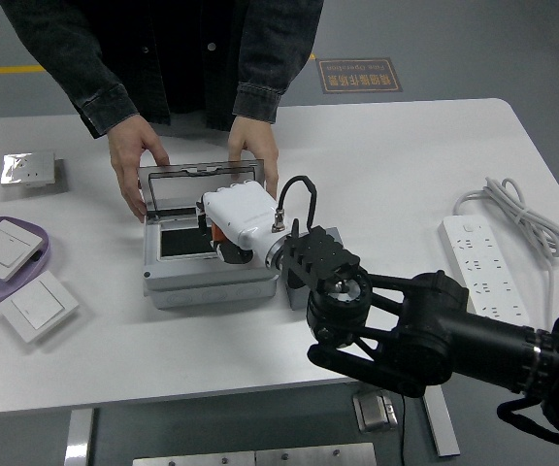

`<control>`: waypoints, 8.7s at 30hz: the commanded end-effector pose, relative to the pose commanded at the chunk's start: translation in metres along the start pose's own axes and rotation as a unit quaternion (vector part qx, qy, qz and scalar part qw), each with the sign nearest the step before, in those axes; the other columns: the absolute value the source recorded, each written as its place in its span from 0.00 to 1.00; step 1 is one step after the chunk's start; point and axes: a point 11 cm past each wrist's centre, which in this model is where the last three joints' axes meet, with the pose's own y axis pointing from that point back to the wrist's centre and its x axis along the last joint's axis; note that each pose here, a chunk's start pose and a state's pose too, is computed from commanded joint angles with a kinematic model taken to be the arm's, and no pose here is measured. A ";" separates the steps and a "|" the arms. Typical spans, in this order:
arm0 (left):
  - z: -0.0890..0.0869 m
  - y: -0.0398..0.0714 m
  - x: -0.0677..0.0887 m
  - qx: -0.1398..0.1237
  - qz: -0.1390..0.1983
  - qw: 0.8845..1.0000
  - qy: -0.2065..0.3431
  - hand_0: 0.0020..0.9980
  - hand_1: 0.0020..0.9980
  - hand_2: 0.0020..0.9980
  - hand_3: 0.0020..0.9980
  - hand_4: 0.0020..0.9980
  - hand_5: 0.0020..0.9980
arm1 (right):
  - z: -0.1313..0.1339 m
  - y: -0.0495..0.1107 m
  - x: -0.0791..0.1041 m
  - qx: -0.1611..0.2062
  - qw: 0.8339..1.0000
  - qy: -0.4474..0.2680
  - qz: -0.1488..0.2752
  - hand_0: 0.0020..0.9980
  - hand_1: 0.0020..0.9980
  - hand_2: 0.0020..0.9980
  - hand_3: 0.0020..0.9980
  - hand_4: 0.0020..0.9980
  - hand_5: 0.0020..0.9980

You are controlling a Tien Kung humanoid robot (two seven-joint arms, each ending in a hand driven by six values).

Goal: Pick up the cylinder from the cube,place it in the box,flap close box

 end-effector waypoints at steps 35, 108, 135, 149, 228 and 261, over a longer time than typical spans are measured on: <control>0.002 0.001 0.002 0.001 0.002 1.000 0.001 0.64 0.61 0.56 0.64 0.72 0.25 | 0.002 -0.004 0.000 0.032 0.997 -0.051 0.042 0.26 0.33 0.37 0.35 0.17 0.00; 0.007 0.002 0.005 -0.004 0.005 1.000 -0.002 0.64 0.61 0.56 0.64 0.72 0.25 | 0.034 -0.013 0.079 0.051 0.968 -0.222 0.108 0.62 0.62 0.61 0.64 0.74 0.23; 0.001 0.001 0.010 -0.009 0.011 1.000 0.003 0.64 0.61 0.56 0.64 0.72 0.24 | 0.051 -0.002 0.039 0.031 0.972 -0.229 0.053 0.60 0.62 0.61 0.65 0.76 0.28; -0.003 0.000 0.004 -0.005 0.006 1.000 0.005 0.64 0.61 0.56 0.64 0.72 0.24 | 0.043 0.019 0.017 0.040 0.964 -0.259 0.034 0.60 0.61 0.61 0.65 0.75 0.29; -0.001 0.001 0.015 -0.013 0.011 1.000 0.012 0.64 0.60 0.56 0.64 0.72 0.24 | 0.227 0.137 0.042 -0.179 0.865 -0.387 0.263 0.56 0.56 0.59 0.64 0.64 0.26; 0.001 0.000 0.007 -0.023 0.002 1.000 0.019 0.64 0.60 0.56 0.64 0.72 0.24 | 0.245 0.152 0.053 -0.186 0.849 -0.392 0.303 0.56 0.55 0.58 0.64 0.61 0.27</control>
